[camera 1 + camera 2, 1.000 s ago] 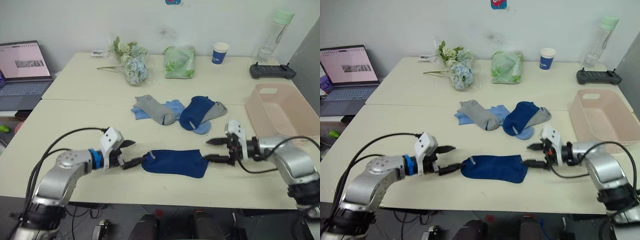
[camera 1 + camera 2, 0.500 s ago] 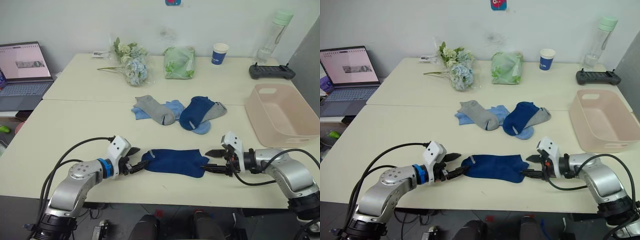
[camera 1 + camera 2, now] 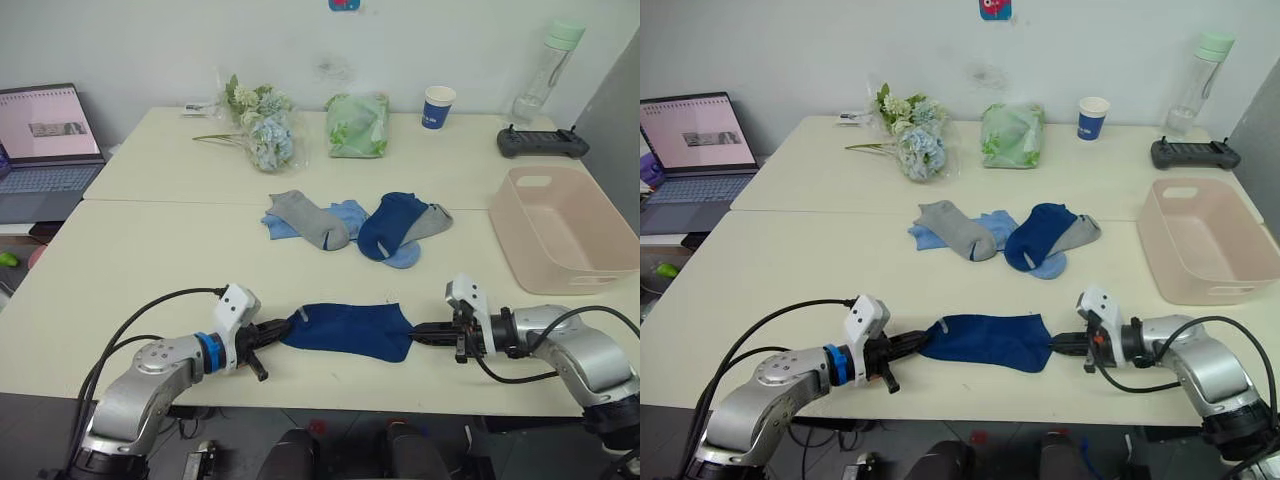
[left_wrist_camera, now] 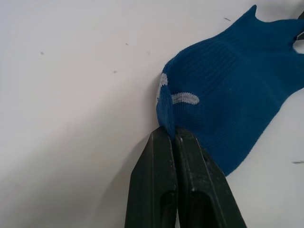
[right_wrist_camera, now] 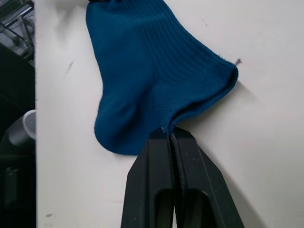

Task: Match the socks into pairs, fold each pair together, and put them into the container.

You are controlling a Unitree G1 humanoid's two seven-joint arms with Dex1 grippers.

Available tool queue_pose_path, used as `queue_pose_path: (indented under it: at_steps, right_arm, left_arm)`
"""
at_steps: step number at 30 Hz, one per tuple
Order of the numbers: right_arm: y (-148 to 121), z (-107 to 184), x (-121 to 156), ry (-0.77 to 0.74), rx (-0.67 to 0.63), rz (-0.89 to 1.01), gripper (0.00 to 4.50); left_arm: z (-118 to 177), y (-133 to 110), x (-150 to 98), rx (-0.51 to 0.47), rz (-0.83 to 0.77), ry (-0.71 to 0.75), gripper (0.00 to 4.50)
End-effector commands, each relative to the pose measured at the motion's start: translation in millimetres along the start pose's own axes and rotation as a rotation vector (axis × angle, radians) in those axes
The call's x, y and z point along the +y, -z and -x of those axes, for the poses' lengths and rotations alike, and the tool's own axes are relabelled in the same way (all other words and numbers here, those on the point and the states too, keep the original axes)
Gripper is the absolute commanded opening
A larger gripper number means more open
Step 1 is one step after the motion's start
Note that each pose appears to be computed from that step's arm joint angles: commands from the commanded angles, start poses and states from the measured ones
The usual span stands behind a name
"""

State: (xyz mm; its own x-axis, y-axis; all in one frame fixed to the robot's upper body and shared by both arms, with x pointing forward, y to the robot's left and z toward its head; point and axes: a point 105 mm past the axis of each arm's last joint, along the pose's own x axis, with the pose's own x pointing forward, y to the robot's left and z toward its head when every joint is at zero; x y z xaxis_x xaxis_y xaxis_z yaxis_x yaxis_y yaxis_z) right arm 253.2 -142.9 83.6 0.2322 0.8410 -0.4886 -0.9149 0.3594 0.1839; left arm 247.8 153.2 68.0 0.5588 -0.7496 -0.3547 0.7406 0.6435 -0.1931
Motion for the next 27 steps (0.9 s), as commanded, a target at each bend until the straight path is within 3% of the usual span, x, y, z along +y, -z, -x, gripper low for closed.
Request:
queue_pose_path:
  at_steps: [1, 5, 20, 24, 27]
  right_arm:
    - [-12, 14, 13, -0.047, -0.020, 0.009, 0.00]
    - [-10, 20, 18, -0.059, 0.011, 0.004, 0.00]
    - [-1, 13, -2, 0.063, 0.035, 0.055, 0.00]
    - [0, 18, -10, 0.099, 0.035, 0.073, 1.42]
    - [-14, 24, -16, 0.148, 0.010, 0.153, 2.38]
  left_arm:
    - [8, -5, -17, -0.044, 0.049, 0.032, 0.03]
    - [9, 4, -26, -0.025, 0.066, 0.025, 0.03]
    - [-6, 6, -23, -0.033, 0.038, -0.039, 0.03]
    - [1, 4, -19, -0.038, 0.032, -0.057, 1.33]
    - [15, -7, -7, -0.065, -0.010, -0.104, 2.19]
